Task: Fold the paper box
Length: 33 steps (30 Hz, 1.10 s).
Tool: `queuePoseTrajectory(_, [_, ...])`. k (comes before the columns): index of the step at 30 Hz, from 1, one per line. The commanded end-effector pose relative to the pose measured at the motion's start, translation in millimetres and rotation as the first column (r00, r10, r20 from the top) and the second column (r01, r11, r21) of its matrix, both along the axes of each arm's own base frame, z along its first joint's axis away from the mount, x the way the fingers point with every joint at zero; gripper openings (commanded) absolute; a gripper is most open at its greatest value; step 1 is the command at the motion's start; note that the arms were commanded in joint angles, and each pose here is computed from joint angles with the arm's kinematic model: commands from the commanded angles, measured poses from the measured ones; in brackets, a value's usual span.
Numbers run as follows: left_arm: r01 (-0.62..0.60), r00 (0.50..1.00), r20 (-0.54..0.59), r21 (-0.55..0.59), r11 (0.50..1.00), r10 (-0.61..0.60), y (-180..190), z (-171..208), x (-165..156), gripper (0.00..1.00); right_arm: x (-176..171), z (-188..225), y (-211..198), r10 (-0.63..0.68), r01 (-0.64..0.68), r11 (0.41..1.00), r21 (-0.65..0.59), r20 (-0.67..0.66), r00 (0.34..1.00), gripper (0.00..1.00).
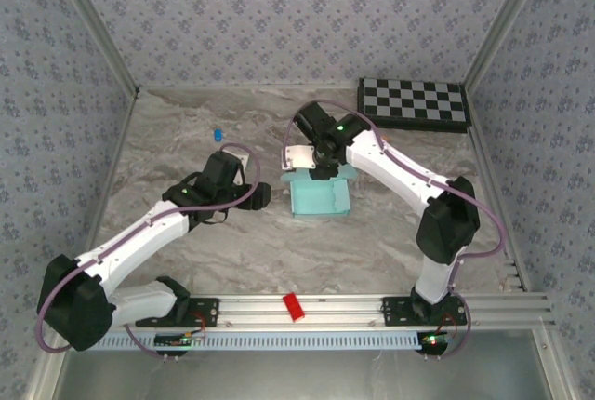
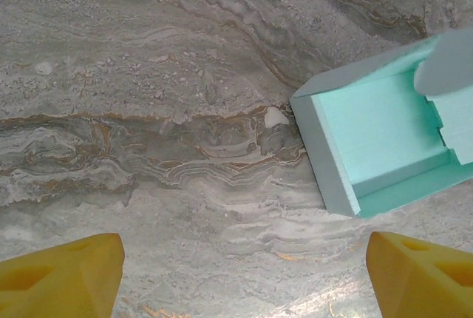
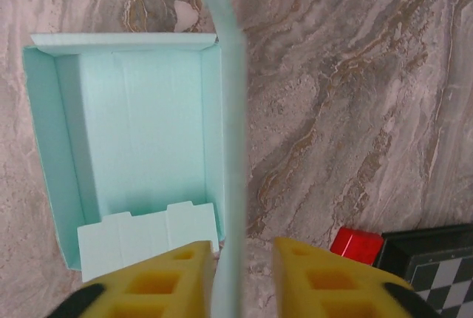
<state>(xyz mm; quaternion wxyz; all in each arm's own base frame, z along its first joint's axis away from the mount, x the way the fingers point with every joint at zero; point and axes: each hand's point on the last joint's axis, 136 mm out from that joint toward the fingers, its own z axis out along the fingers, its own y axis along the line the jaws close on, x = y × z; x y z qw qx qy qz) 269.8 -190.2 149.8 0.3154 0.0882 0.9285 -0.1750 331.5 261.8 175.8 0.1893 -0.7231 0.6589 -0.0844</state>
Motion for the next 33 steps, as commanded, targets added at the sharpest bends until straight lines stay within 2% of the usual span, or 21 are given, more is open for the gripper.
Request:
queuePoseTrajectory(1, [0.018, 1.0, 0.01, -0.005, 1.0, -0.018, -2, 1, 2, 0.85, -9, 12, 5, 0.125, -0.125, 0.992, -0.009, -0.009, 0.992, 0.35])
queuePoseTrajectory(10, [0.064, 0.997, 0.032, 0.022, 0.998, -0.064, -5, -2, 10, 0.84, -4, 50, 4, 0.068, -0.075, 0.991, 0.113, 0.067, 0.995, 0.47])
queuePoseTrajectory(15, [0.139, 0.988, 0.053, 0.056, 0.989, -0.142, -14, -7, 19, 0.82, 3, 62, -7, -0.037, 0.02, 0.984, 0.174, 0.09, 0.995, 0.47])
queuePoseTrajectory(18, [0.205, 0.971, 0.109, 0.087, 0.975, -0.214, -17, -4, 26, 0.81, 4, 77, -15, -0.157, 0.125, 0.95, 0.287, 0.092, 0.983, 0.48])
queuePoseTrajectory(21, [0.287, 0.944, 0.154, 0.056, 0.956, -0.292, -21, -2, 30, 0.81, 7, 99, -29, -0.317, 0.249, 0.864, 0.438, 0.089, 0.944, 0.49])
queuePoseTrajectory(25, [0.39, 0.903, 0.203, -0.009, 0.921, -0.38, -24, -2, 35, 0.76, -3, 109, -62, -0.526, 0.45, 0.676, 0.583, -0.045, 0.85, 0.53])
queuePoseTrajectory(28, [0.475, 0.85, 0.264, -0.006, 0.88, -0.456, -29, -4, 33, 0.75, -14, 100, -91, -0.65, 0.6, 0.515, 0.612, -0.177, 0.739, 0.53])
queuePoseTrajectory(31, [0.543, 0.801, 0.295, 0.008, 0.84, -0.521, -35, -7, 32, 0.72, -29, 85, -111, -0.717, 0.69, 0.372, 0.621, -0.281, 0.638, 0.53])
queuePoseTrajectory(33, [0.581, 0.771, 0.305, 0.022, 0.813, -0.559, -39, -11, 33, 0.69, -41, 65, -120, -0.728, 0.743, 0.299, 0.599, -0.36, 0.583, 0.54])
